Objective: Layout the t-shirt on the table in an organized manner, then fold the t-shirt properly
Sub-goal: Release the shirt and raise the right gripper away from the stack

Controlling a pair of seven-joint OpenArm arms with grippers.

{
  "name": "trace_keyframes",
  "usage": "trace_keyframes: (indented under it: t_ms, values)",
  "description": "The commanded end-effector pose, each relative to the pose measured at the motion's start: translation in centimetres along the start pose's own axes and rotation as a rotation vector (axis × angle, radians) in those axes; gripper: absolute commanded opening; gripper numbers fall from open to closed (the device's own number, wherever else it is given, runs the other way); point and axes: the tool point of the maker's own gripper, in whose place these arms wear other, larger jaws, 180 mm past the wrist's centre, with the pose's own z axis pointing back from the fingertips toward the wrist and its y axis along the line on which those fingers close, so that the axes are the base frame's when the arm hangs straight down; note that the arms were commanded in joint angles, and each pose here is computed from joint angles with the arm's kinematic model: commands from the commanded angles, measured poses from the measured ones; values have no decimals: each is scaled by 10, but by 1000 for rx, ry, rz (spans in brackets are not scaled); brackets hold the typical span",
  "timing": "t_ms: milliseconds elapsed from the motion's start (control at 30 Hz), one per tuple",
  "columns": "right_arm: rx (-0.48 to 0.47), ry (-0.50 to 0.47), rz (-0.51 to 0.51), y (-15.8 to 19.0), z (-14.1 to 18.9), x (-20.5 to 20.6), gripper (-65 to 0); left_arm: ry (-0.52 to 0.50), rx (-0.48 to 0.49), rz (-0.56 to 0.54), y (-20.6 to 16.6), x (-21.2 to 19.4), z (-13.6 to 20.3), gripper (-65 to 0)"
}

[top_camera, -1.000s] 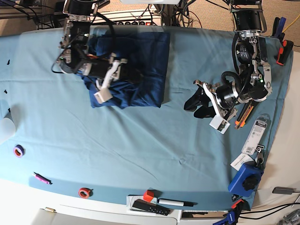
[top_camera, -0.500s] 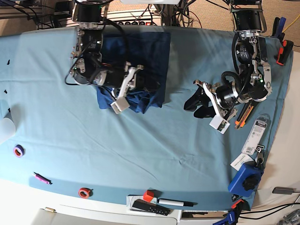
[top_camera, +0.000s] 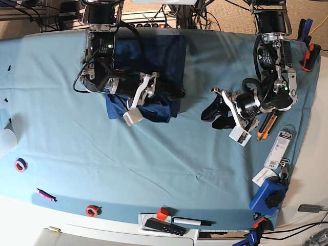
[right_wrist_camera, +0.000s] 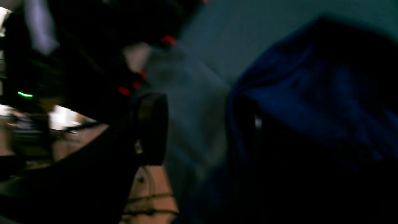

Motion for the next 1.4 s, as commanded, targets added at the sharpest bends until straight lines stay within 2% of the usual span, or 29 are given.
trace_keyframes:
  t_ms: [0, 67, 200, 333, 467, 633, 767, 833, 967, 1167, 1300, 1333, 1367]
  values:
    - [51, -69, 25, 12, 0, 21, -319, -58, -13, -21, -2, 18, 3, -393]
    - [69, -76, 30, 17, 2, 25, -319, -58, -13, -21, -2, 18, 3, -393]
    - [9, -104, 103, 17, 24, 41, -319, -58, -13, -21, -2, 18, 3, -393]
    - [-121, -230, 192, 12, 69, 74, -319, -59, -13, -21, -3, 18, 3, -393]
    - [-296, -366, 243, 1, 128, 98, -319, -59, -14, -21, -3, 18, 3, -393]
    - [-505, -478, 190, -22, 200, 89, -319, -59, -14, -21, -3, 18, 3, -393]
    - [-649, -475, 129, -34, 245, 60, -319, -64, -20, -18, -4, 19, 3, -393]
    - [-691, -454, 99, -36, 257, 45, -319, -71, -28, -13, -5, 20, 3, -393]
    - [-670, -416, 34, -41, 249, 24, -319, -78, -36, -9, -7, 21, 3, -393]
    - [-530, -342, -101, -61, 205, -4, -319, -81, -40, -7, -7, 22, 3, -393]
    - [-452, -289, -132, -60, 178, -13, -321, -82, -40, -7, -7, 22, 3, -393]
    - [-435, -277, -128, -58, 172, -13, -353, -82, -40, -7, -7, 22, 3, -393]
    - [-420, -265, -125, -57, 167, -14, -422, -81, -40, -7, -7, 22, 3, -393]
